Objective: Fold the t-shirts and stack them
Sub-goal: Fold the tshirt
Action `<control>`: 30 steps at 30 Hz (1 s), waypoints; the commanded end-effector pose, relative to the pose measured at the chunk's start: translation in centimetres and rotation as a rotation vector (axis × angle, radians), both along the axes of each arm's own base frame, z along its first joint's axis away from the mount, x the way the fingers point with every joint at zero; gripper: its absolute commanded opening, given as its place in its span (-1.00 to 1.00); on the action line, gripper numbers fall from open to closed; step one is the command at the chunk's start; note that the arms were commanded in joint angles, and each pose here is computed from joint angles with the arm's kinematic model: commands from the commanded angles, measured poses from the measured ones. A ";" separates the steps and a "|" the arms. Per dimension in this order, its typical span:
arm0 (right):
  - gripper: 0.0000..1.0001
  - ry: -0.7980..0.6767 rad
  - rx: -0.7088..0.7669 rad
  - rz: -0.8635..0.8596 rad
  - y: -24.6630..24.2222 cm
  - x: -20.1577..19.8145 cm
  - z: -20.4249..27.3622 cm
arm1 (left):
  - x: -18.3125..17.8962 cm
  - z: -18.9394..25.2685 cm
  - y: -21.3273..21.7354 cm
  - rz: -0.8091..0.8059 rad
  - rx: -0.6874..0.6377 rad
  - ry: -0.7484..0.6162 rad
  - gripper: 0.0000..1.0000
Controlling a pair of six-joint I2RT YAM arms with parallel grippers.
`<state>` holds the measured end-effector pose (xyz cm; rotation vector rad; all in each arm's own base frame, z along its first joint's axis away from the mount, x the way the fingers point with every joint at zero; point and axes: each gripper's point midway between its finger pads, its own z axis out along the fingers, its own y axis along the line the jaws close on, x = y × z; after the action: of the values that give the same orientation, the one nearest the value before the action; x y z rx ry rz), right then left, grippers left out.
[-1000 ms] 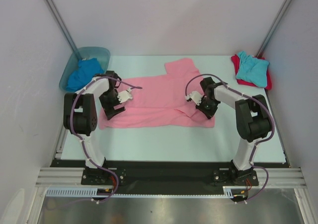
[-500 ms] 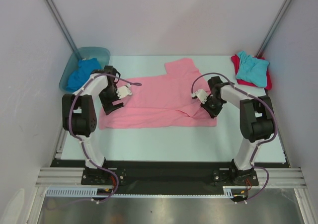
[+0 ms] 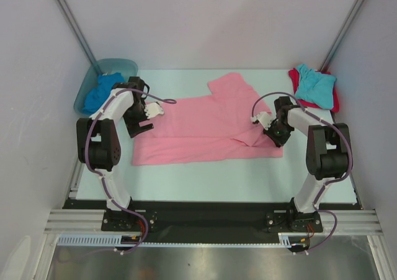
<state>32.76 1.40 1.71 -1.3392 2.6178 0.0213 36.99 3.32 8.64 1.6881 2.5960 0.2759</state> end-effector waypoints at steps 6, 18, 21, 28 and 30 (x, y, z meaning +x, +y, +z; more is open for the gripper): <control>-0.99 0.043 -0.185 -0.025 -6.8 -1.4 -0.2 | 0.5 2.3 0.2 -0.027 0.010 -0.041 1.00; -0.05 -0.090 -0.131 0.013 -3.0 2.2 5.5 | -1.5 1.8 -2.2 -0.067 -0.037 -0.008 1.00; 0.04 -0.136 -0.119 0.065 -0.3 2.6 7.4 | -1.8 2.2 -3.9 -0.103 -0.076 -0.019 1.00; 0.03 -0.163 -0.099 0.111 2.5 2.2 8.6 | -4.1 2.5 -7.9 -0.145 -0.183 0.040 1.00; -0.01 -0.143 -0.111 0.106 2.2 1.6 8.0 | -5.2 1.8 -8.2 -0.151 -0.195 0.077 1.00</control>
<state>35.04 4.12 9.07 -1.4958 2.4300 -0.1939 34.18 -3.62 10.00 1.8417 2.4357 0.0828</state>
